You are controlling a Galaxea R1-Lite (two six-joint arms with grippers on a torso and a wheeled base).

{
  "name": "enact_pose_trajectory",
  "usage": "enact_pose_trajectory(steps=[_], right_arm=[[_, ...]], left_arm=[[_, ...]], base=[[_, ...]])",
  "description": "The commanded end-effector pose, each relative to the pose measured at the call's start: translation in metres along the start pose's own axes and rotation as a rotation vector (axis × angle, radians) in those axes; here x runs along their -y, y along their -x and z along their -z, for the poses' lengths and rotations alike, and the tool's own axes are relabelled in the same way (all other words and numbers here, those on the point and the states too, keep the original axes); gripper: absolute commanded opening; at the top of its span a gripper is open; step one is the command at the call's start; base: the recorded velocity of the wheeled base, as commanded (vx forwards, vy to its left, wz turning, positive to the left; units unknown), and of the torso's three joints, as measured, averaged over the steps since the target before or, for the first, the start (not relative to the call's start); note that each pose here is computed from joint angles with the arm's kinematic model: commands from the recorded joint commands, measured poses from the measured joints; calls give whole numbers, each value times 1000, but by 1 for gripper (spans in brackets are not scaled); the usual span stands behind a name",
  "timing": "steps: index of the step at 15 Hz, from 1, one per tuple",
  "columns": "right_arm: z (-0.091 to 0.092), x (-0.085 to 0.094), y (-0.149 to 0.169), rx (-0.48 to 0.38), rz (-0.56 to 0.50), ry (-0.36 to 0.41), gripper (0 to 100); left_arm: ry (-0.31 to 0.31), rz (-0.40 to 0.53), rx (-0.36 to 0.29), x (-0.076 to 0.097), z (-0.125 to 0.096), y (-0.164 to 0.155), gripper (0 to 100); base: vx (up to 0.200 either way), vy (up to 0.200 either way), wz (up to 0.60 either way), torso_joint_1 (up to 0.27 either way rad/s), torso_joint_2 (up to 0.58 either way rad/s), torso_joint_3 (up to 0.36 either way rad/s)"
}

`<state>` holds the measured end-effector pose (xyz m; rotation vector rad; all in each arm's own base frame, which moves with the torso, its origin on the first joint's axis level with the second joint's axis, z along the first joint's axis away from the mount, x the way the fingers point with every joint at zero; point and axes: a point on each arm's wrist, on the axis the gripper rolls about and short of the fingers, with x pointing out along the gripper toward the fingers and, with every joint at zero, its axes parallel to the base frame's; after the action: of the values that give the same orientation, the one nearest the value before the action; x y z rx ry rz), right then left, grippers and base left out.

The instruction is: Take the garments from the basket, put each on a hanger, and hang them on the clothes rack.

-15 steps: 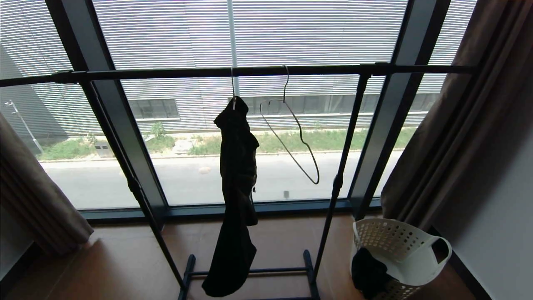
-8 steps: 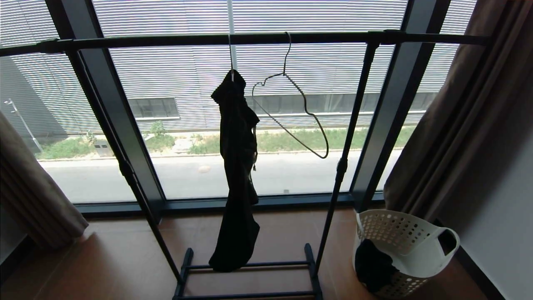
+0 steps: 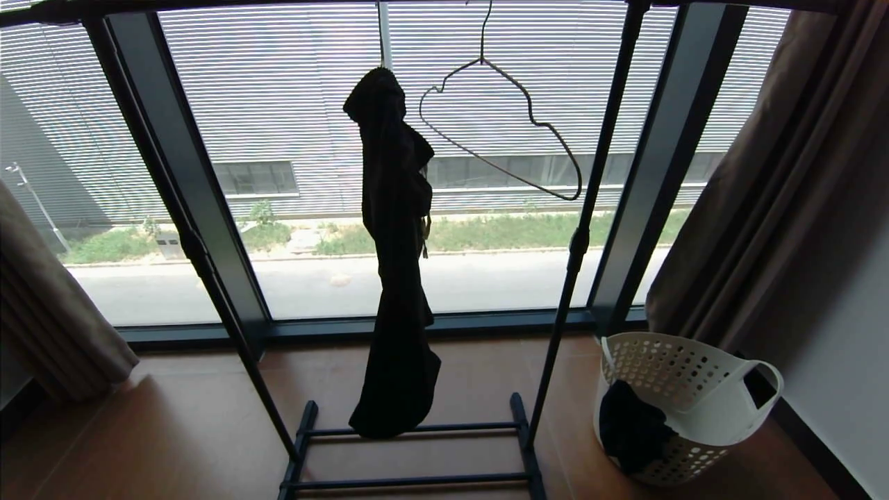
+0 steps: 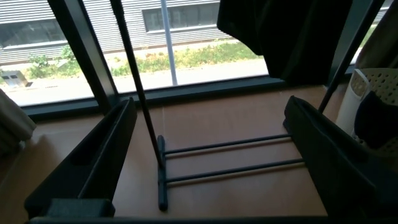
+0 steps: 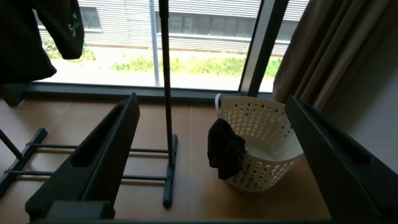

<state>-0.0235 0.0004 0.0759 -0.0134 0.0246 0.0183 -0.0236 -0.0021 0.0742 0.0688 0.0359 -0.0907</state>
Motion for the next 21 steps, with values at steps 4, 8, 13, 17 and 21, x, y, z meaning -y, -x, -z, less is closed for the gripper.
enact_pose_trajectory(steps=[4, 8, 13, 17, 21], right_arm=[[0, 0, 0, -1, 0, 0, 100], [0, 0, 0, -1, 0, 0, 100], [0, 0, 0, -1, 0, 0, 100], [0, 0, 0, -1, 0, 0, 100], [0, 0, 0, -1, 0, 0, 100]], left_arm=[[-1, 0, -2, 0, 0, 0, 100], [-3, 0, -2, 0, 0, 0, 100], [-1, 1, -4, 0, 0, 0, 100], [-3, 1, -4, 0, 0, 0, 100], [-2, 2, -5, 0, 0, 0, 100]], base=[[0, 0, 0, -69, 382, 311], [0, 0, -300, -5, 66, 56], [0, 0, -480, 2, 7, 7], [0, -200, 0, 4, 2, 2], [0, -200, 0, -1, 2, 5]])
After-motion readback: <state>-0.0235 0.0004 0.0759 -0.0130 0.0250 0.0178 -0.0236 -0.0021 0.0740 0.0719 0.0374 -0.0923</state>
